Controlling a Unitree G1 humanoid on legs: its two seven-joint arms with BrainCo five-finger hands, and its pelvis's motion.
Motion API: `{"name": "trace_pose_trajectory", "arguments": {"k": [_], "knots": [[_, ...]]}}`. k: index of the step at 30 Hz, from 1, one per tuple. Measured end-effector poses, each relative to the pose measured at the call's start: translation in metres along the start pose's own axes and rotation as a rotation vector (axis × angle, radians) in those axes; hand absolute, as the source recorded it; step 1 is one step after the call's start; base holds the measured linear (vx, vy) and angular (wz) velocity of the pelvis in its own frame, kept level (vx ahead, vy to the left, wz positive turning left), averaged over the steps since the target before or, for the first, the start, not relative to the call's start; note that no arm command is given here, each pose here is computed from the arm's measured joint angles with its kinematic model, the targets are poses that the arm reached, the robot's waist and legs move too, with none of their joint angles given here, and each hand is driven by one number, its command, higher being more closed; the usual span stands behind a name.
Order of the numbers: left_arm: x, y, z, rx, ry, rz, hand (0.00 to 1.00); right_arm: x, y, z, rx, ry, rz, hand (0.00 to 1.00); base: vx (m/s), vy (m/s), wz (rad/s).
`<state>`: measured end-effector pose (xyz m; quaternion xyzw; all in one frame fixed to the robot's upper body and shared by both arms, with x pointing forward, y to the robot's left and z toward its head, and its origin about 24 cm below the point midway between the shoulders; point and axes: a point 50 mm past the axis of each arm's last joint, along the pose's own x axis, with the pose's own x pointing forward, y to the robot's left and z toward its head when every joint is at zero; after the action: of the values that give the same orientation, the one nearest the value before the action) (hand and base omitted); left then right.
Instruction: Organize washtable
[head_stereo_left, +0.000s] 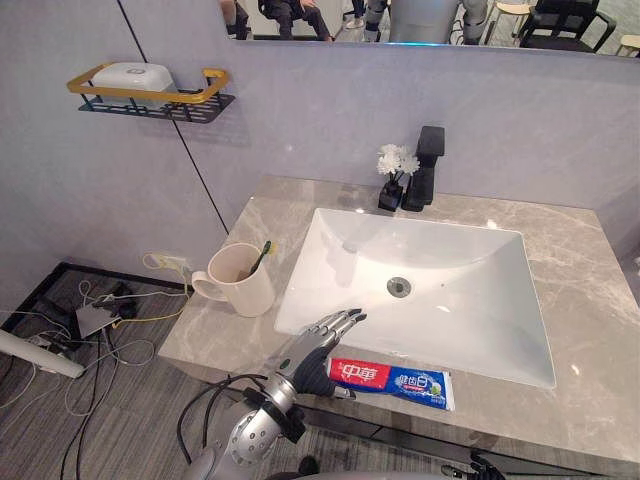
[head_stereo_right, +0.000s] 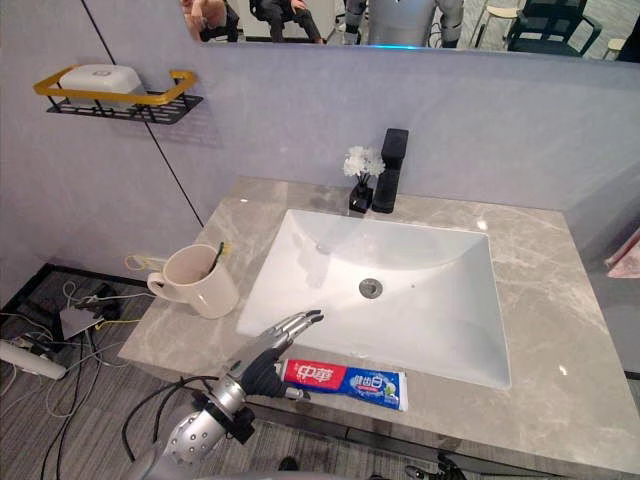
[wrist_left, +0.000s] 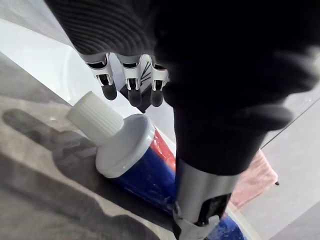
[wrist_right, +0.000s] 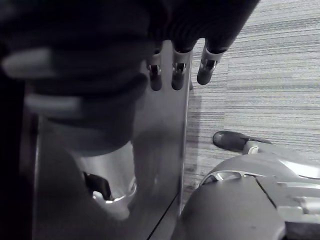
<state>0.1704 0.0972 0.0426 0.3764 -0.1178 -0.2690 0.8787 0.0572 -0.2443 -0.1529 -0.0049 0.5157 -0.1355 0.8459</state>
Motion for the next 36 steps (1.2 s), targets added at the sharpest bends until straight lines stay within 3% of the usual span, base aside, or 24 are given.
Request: {"name": "trace_pose_trajectory", "arguments": {"k": [9,10,36], "knots": [[0.001,-0.003,-0.004,0.02,0.028,0.0,0.0,0.0,0.001,0.001,0.002,-0.004,0.003,0.0,0.0,0.0,0.0],[0.001,-0.003,-0.006,0.02,0.034,0.002,1.0,0.0,0.002,0.001,0.002,-0.005,0.004,0.0,0.0,0.0,0.0],[0.01,0.0,-0.011,0.042,0.041,0.025,1.0,0.003,0.008,0.011,0.001,-0.03,0.022,0.0,-0.02,0.0,-0.06]]}}
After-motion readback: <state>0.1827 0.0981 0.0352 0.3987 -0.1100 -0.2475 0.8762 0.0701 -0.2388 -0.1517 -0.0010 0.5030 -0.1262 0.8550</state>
